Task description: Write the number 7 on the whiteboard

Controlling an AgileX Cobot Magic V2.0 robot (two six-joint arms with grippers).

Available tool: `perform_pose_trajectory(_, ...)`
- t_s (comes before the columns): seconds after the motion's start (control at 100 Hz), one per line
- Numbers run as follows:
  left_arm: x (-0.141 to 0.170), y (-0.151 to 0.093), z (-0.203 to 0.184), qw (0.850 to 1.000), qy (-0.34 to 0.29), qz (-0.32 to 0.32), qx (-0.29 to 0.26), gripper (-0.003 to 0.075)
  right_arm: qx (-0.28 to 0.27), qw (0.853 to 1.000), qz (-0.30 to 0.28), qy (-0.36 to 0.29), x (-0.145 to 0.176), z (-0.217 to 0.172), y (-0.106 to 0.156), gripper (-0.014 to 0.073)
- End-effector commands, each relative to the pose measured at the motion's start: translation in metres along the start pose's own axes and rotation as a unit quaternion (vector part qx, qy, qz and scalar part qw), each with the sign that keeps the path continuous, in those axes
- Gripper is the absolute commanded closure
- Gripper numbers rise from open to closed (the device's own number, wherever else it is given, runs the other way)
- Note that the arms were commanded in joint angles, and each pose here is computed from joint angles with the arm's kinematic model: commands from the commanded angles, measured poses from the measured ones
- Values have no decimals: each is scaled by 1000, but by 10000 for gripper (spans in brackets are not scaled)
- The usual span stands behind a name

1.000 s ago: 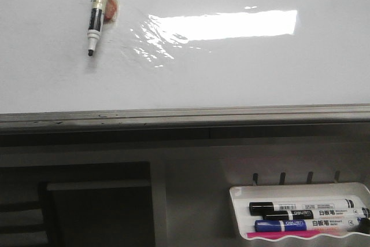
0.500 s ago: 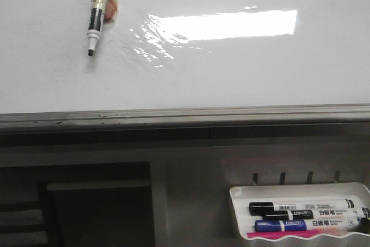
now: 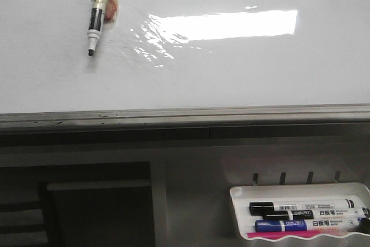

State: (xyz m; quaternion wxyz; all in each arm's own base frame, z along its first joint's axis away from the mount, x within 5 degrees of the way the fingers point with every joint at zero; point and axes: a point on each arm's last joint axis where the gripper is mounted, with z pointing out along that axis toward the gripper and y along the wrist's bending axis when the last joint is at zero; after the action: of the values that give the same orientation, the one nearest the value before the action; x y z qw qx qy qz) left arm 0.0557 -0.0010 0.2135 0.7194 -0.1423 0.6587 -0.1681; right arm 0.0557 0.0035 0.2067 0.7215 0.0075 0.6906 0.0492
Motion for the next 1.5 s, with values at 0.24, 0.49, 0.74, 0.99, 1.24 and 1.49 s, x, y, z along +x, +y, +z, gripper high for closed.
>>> perform_pose_trajectory(0.24, -9, -4, -3, 996, -22, -86, 12, 741, 3, 984, 172, -51, -10, -2, -2, 657)
perform_pose_trajectory(0.49, -51, -36, 9, 997, 74, 19, 31, 741, -18, 988, 149, 42, -40, 10, 8, 647)
perform_pose_trajectory(0.74, -93, -61, 42, 984, 152, 89, 36, 741, -28, 981, 89, 171, -78, 45, 16, 648)
perform_pose_trajectory(0.99, -97, -74, 64, 974, 189, 96, 73, 712, -36, 974, 78, 211, -98, 67, 19, 568)
perform_pose_trajectory(1.24, -85, -84, 87, 970, 204, 80, 102, 264, -38, 973, 74, 213, -99, 69, 20, 151)
perform_pose_trajectory(1.49, -65, -102, 116, 968, 199, 79, 133, 238, -38, 975, 82, 204, -100, 70, 20, 160)
